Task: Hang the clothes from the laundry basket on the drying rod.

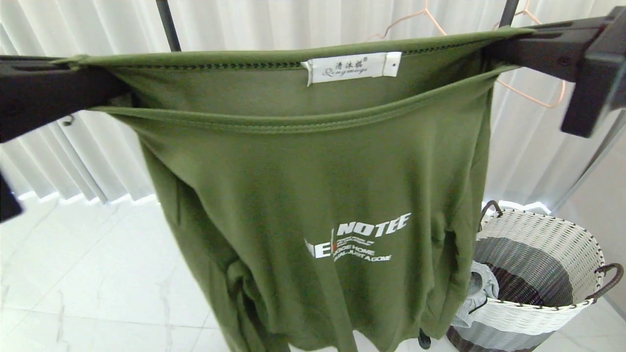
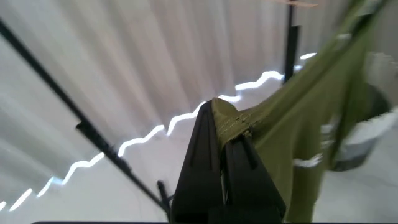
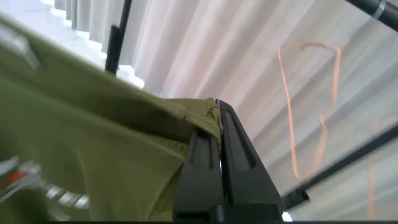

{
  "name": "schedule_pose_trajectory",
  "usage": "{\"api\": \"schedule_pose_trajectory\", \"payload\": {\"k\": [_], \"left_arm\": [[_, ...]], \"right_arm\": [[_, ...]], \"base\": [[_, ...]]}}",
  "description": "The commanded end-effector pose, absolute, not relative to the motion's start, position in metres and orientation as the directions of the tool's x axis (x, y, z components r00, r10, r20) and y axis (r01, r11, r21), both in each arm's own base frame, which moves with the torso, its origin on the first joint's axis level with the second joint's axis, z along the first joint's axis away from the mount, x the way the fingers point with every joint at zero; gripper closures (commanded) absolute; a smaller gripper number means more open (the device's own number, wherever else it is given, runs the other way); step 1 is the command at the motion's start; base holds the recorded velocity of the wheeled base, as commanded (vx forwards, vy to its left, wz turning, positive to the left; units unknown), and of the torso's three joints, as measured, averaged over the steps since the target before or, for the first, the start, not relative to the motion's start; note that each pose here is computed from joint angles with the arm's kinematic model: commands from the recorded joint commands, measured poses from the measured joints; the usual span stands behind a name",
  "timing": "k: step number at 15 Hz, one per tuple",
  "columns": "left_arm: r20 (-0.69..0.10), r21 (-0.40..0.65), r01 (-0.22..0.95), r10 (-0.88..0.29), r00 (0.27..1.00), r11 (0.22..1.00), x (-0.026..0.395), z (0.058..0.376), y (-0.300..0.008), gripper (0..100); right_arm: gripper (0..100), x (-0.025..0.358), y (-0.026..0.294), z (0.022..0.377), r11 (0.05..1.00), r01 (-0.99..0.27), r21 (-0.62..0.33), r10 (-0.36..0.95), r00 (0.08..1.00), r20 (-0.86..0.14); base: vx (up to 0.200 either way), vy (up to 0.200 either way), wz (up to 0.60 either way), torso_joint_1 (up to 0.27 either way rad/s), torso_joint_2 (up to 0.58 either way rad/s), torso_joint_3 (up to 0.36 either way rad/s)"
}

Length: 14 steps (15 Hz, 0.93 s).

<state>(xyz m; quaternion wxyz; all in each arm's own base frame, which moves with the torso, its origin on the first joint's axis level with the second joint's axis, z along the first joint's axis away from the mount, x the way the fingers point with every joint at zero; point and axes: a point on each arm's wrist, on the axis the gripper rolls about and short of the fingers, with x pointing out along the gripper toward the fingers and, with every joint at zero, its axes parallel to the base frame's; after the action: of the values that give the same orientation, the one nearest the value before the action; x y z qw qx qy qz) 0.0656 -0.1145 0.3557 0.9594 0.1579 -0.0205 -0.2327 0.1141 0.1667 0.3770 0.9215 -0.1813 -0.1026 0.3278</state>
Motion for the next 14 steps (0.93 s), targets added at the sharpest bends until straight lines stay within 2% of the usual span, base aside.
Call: {"api": "schedule_pose_trajectory", "payload": {"k": [1, 4, 7, 8, 11, 14], "left_arm": [[-0.002, 0.299, 0.523, -0.548, 0.837, 0.798, 0.045, 0.355, -0.095, 100], [-0.03, 0.284, 0.58, -0.598, 0.801, 0.764, 0.041, 0.348, -0.104, 100], [-0.029, 0.186, 0.65, -0.657, 0.753, 0.737, 0.035, 0.348, -0.119, 100], [-0.022, 0.18, 0.644, -0.652, 0.758, 0.743, 0.036, 0.349, -0.122, 100], [0.007, 0.171, 0.52, -0.528, 0.849, 0.837, 0.059, 0.369, -0.139, 100], [-0.013, 0.174, 0.49, -0.495, 0.869, 0.854, 0.069, 0.366, -0.15, 100]], "right_arm": [[100, 0.131, 0.193, 0.365, 0.704, -0.578, -0.412, 0.646, 0.763, 0.034], [100, 0.123, 0.182, 0.373, 0.716, -0.57, -0.403, 0.644, 0.762, 0.067], [100, 0.11, 0.16, 0.382, 0.736, -0.554, -0.389, 0.634, 0.766, 0.109], [100, 0.107, 0.155, 0.384, 0.739, -0.551, -0.387, 0.632, 0.766, 0.115], [100, 0.091, 0.125, 0.39, 0.74, -0.543, -0.397, 0.62, 0.779, 0.09], [100, 0.08, 0.108, 0.387, 0.721, -0.546, -0.426, 0.622, 0.781, 0.053]], "base": [[0.0, 0.0, 0.0, 0.0, 0.0, 0.0], [0.0, 0.0, 0.0, 0.0, 0.0, 0.0], [0.0, 0.0, 0.0, 0.0, 0.0, 0.0], [0.0, 0.0, 0.0, 0.0, 0.0, 0.0], [0.0, 0.0, 0.0, 0.0, 0.0, 0.0], [0.0, 0.0, 0.0, 0.0, 0.0, 0.0]]}}
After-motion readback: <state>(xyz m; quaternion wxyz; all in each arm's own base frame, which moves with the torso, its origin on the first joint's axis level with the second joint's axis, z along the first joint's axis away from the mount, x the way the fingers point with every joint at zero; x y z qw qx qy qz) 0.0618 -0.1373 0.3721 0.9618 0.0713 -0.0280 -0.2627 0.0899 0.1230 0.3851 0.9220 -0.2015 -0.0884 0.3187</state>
